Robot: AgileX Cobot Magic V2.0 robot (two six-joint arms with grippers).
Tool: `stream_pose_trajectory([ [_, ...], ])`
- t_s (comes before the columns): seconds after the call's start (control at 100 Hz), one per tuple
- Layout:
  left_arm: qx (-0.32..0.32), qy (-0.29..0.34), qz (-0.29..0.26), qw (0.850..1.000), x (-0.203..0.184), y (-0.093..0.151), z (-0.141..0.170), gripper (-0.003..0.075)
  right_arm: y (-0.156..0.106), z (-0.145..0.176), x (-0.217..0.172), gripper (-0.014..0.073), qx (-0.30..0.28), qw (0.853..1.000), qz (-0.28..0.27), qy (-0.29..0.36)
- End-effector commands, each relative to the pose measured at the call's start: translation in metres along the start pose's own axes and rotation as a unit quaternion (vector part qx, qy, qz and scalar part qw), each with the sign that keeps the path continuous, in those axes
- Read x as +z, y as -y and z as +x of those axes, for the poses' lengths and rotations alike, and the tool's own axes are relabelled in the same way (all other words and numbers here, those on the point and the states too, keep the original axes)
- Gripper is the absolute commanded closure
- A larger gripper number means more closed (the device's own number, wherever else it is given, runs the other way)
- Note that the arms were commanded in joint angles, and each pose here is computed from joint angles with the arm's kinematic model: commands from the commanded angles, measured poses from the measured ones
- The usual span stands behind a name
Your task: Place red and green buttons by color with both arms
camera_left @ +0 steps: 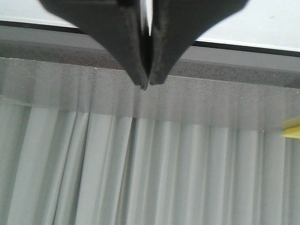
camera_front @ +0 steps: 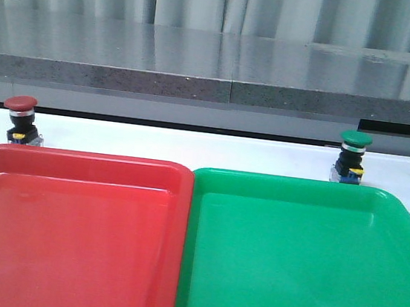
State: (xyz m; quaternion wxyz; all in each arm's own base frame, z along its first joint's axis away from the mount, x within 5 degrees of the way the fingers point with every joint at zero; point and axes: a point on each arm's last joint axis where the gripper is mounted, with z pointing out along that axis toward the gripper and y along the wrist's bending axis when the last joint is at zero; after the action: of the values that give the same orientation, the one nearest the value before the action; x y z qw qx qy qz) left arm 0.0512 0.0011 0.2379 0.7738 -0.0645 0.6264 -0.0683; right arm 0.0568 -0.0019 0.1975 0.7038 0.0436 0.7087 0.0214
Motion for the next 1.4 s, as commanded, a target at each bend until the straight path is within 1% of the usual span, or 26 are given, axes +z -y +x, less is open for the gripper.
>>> stream_pose_trajectory([
  [0.0, -0.007, 0.018, 0.005, 1.000, 0.002, 0.006, -0.031, 0.0741, -0.001, -0.015, -0.003, 0.0659, -0.010, 0.998, -0.004, 0.064],
  [0.08, -0.003, -0.024, 0.004, 1.000, 0.009, 0.011, -0.045, 0.0741, -0.001, -0.015, -0.003, 0.0659, -0.010, 0.998, -0.004, 0.064],
  [0.24, 0.019, -0.083, 0.003, 0.996, 0.028, 0.017, -0.073, 0.0741, -0.001, -0.015, -0.003, 0.0659, -0.010, 0.998, -0.004, 0.064],
  [0.35, 0.048, -0.145, -0.007, 0.988, 0.047, 0.019, -0.085, 0.0738, -0.001, -0.015, -0.003, 0.0659, -0.010, 0.998, -0.004, 0.064],
  [0.41, 0.053, -0.176, -0.010, 0.983, 0.059, 0.020, -0.087, 0.0717, -0.001, -0.015, -0.003, 0.0659, -0.010, 0.998, -0.004, 0.064],
  [0.46, 0.052, -0.193, -0.012, 0.980, 0.069, 0.021, -0.090, 0.0668, -0.001, -0.015, -0.003, 0.0659, -0.010, 0.998, -0.004, 0.064],
  [0.53, 0.055, -0.216, -0.013, 0.975, 0.083, 0.021, -0.089, 0.0554, -0.001, -0.015, -0.003, 0.0659, -0.010, 0.998, -0.004, 0.064],
  [0.57, 0.054, -0.223, -0.014, 0.973, 0.090, 0.021, -0.090, 0.0464, -0.001, -0.015, -0.003, 0.0659, -0.010, 0.998, -0.004, 0.064],
  [0.58, 0.054, -0.225, -0.014, 0.973, 0.092, 0.021, -0.090, 0.0432, -0.001, -0.015, -0.003, 0.0659, -0.010, 0.998, -0.004, 0.064],
  [0.6, 0.053, -0.230, -0.015, 0.972, 0.096, 0.021, -0.089, 0.0399, -0.001, -0.015, -0.003, 0.0659, -0.010, 0.998, -0.004, 0.064],
  [0.65, 0.053, -0.241, -0.017, 0.969, 0.104, 0.021, -0.088, 0.0272, -0.001, -0.015, -0.003, 0.0659, -0.010, 0.998, -0.004, 0.064],
  [0.7, 0.050, -0.250, -0.018, 0.967, 0.113, 0.021, -0.087, 0.0183, -0.001, -0.015, -0.003, 0.0659, -0.010, 0.998, -0.004, 0.064],
  [0.72, 0.046, -0.257, -0.018, 0.965, 0.118, 0.021, -0.085, 0.0156, -0.001, -0.015, -0.003, 0.0659, -0.010, 0.998, -0.004, 0.064],
  [0.77, 0.035, -0.263, -0.017, 0.964, 0.126, 0.022, -0.084, 0.0121, -0.001, -0.015, -0.003, 0.0659, -0.010, 0.998, -0.004, 0.064],
  [0.84, 0.017, -0.280, -0.017, 0.960, 0.138, 0.023, -0.081, 0.0122, -0.001, -0.015, -0.003, 0.0659, -0.010, 0.998, -0.004, 0.064],
  [0.91, 0.003, -0.304, -0.008, 0.953, 0.149, 0.027, -0.078, 0.0123, -0.001, -0.015, -0.003, 0.0659, -0.010, 0.998, -0.004, 0.064],
  [1.01, 0.005, -0.339, 0.013, 0.941, 0.164, 0.037, -0.070, 0.0123, -0.001, -0.015, -0.003, 0.0659, -0.010, 0.998, -0.004, 0.064],
  [1.15, 0.009, -0.364, 0.032, 0.931, 0.187, 0.048, -0.060, 0.0123, -0.001, -0.015, -0.003, 0.0659, -0.010, 0.998, -0.004, 0.064],
  [1.31, 0.009, -0.379, 0.032, 0.925, 0.218, 0.053, -0.053, 0.0123, -0.001, -0.015, -0.003, 0.0659, -0.010, 0.998, -0.004, 0.064],
  [1.39, -0.008, -0.387, 0.031, 0.921, 0.236, 0.056, -0.048, 0.0123, -0.001, -0.015, -0.003, 0.0659, -0.010, 0.998, -0.004, 0.064],
])
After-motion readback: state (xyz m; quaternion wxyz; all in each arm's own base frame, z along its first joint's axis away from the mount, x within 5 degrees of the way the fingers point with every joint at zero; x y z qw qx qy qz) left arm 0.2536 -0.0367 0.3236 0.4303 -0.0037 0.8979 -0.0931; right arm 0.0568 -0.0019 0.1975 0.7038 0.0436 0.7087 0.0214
